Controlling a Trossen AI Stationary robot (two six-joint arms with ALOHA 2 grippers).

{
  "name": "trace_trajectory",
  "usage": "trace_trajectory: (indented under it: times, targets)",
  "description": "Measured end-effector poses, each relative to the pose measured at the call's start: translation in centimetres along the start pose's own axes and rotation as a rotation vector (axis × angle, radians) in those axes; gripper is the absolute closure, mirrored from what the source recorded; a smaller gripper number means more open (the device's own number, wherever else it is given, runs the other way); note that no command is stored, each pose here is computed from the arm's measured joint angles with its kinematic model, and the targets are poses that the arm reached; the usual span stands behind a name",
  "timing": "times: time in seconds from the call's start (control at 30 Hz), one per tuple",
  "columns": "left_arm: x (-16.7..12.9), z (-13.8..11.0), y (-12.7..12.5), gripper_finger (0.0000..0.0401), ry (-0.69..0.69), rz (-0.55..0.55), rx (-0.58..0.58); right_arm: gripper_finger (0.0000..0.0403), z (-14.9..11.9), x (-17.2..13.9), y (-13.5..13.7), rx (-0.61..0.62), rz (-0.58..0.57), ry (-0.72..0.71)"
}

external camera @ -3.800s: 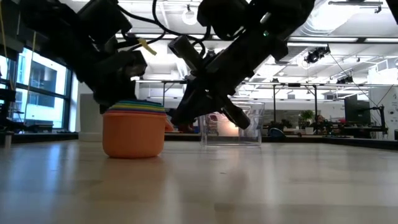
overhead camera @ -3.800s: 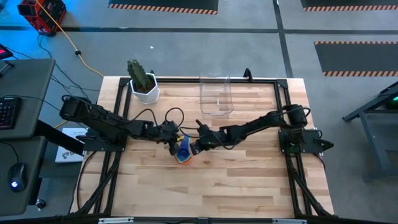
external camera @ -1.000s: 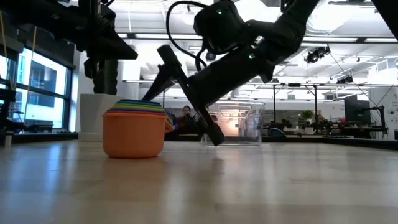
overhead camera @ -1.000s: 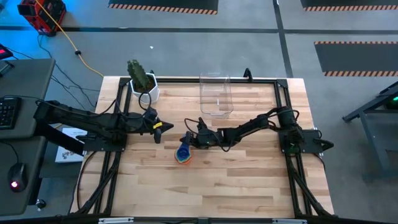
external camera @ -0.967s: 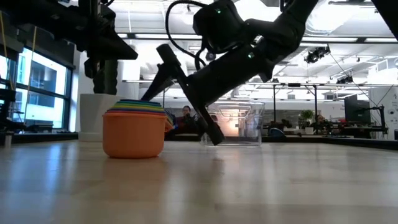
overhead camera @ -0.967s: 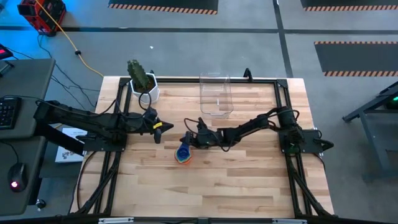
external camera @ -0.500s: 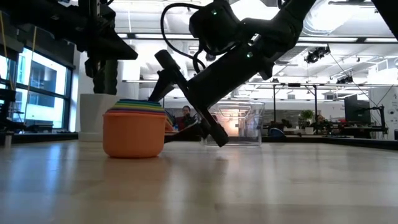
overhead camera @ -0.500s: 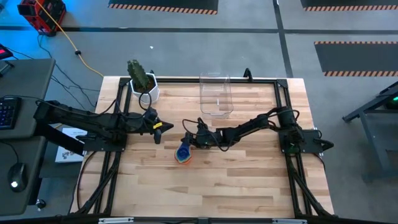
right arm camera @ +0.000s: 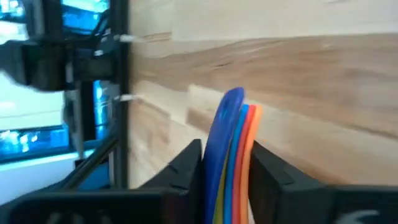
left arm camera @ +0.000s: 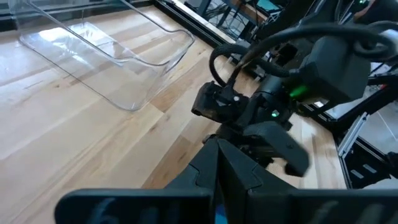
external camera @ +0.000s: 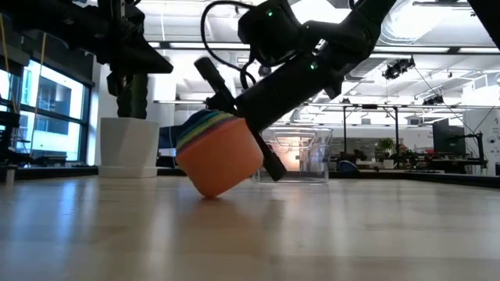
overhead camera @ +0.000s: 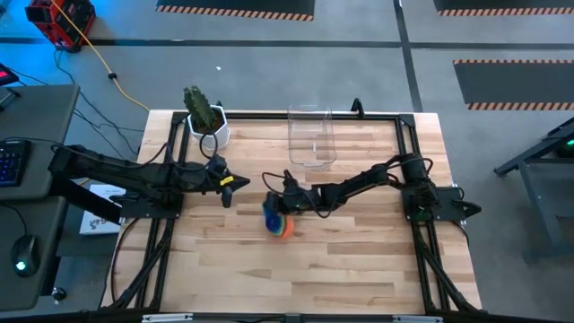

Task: Nest measuring cups in basket
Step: Put the stacked measuring cups into the transparent bin

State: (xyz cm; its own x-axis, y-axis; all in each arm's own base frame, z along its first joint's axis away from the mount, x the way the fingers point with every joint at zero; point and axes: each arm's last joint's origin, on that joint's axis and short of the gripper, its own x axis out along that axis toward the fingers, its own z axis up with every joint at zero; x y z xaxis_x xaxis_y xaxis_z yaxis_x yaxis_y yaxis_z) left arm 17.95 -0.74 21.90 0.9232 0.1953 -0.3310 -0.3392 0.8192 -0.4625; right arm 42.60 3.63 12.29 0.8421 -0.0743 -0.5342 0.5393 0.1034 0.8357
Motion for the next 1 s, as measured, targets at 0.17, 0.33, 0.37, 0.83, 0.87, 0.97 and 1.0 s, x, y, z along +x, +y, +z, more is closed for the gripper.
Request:
trace_trajectory:
  times: [0.17,0.33,0.37,0.83,0.87,0.97,1.0]
  targets:
    - [-0.7,0.5,-0.1,0.0401,-0.034,-0.023,-0.003,0.0347,0.4,-0.1,0.5,-0.058,0.039,0.059]
    - [-2.6,1.7,-0.2,0.0401,-0.13,-0.076,-0.012,0.0347,2.5,-2.8,1.8,-0.225,0.029,0.124]
    - [-3.0,1.9,-0.2,0.0401,-0.153,-0.078,-0.016,0.0347,3.0,-3.7,2.1,-0.247,0.027,0.121]
    - [-5.4,2.6,0.4,0.0401,-0.257,-0.04,-0.07,0.0347,2.2,-19.8,-1.8,-0.057,0.245,-0.189]
    - [-5.3,2.6,0.4,0.0401,-0.26,-0.035,-0.076,0.0347,2.1,-20.6,-1.7,-0.024,0.308,-0.235]
    - [-5.2,2.7,0.4,0.0401,-0.284,-0.008,-0.109,0.0347,3.1,-22.3,-1.1,0.026,0.441,-0.363]
    - [-5.2,2.8,0.4,0.0401,-0.302,0.002,-0.125,0.0347,3.7,-22.5,-0.7,0.019,0.463,-0.389]
